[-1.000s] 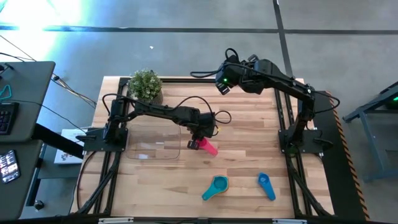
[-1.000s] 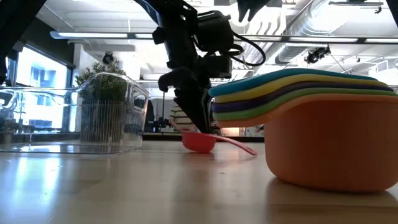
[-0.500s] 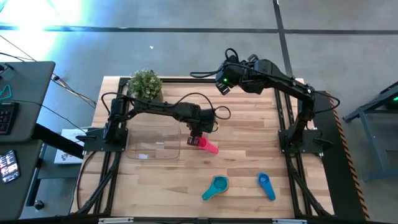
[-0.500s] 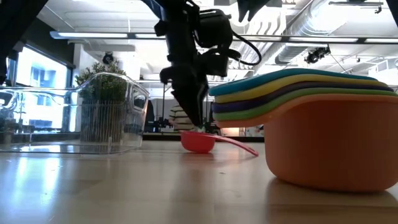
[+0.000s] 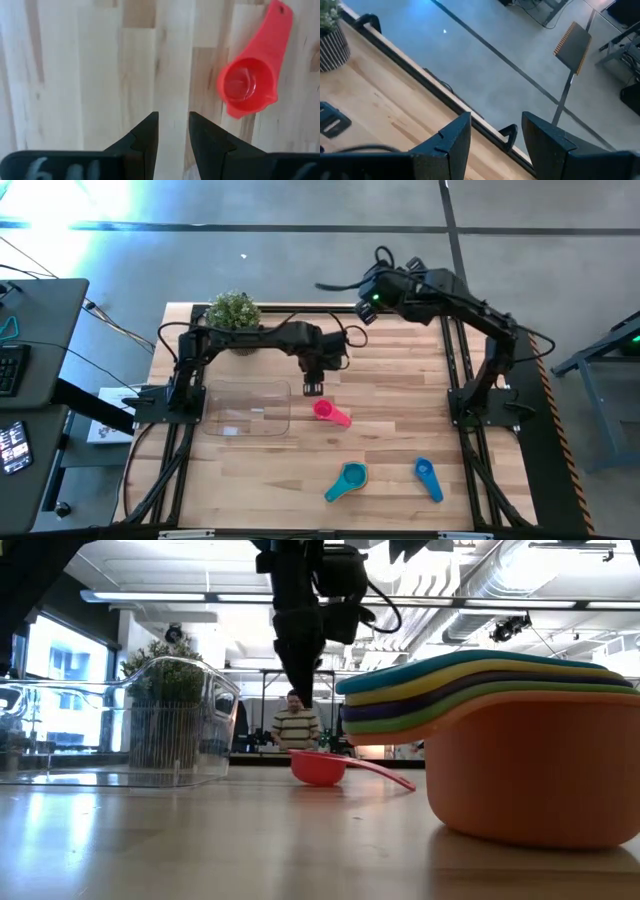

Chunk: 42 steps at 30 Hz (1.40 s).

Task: Nest measuring cups in basket
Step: Stack the red measuring cup on top of the light blue measuring cup

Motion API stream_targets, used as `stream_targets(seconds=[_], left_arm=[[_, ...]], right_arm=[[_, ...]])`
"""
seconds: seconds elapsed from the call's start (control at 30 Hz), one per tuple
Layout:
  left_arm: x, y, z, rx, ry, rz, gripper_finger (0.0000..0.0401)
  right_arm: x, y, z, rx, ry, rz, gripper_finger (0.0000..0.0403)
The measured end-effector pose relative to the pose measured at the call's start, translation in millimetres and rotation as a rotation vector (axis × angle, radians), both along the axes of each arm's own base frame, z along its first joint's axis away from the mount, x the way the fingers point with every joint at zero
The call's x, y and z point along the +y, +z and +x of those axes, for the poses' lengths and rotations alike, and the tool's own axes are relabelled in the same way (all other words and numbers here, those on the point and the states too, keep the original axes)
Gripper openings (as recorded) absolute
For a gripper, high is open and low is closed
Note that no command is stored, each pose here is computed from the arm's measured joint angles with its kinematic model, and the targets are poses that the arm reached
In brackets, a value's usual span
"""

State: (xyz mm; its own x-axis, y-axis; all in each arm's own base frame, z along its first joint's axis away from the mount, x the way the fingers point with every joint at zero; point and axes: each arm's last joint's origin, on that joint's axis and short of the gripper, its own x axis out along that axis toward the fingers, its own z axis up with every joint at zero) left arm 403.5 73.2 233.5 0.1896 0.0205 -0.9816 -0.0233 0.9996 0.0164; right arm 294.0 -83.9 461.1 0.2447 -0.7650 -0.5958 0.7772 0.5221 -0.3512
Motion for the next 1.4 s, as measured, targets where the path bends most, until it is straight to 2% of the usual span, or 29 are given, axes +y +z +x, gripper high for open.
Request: stream_targets(seconds=[0.1,0.3,0.5,0.7,0.97,1.1,1.4], left_arm=[[3.6,7.0,-8.1,0.031,0.028,-0.008,0.0097],[4.6,47.6,-27.2,-0.064,0.070,0.006,0.0097],[1.9,104.2,-61.1,-0.224,0.145,0.022,0.0097],[-7.2,154.4,-105.9,-0.361,0.211,0.056,0.0098],[-16.8,192.0,-168.7,-0.404,0.339,0.153,0.0095],[-22.5,202.7,-198.0,-0.404,0.402,0.155,0.0095],[-34.0,222.2,-252.9,-0.484,0.490,0.158,0.0097]], right_arm=[[-2.3,8.2,-11.9,-0.014,-0.003,-0.009,0.0170],[-10.5,22.8,-36.9,-0.038,-0.028,-0.025,0.0170],[-26.1,26.0,-54.7,-0.073,0.029,0.121,0.0170],[-39.9,20.5,-62.6,-0.060,0.039,0.237,0.0170],[-41.9,18.9,-63.1,-0.068,0.102,0.308,0.0170],[-43.5,13.2,-57.0,-0.068,0.122,0.340,0.0170],[-47.3,-44.3,-19.5,-0.036,0.211,0.527,0.0170]])
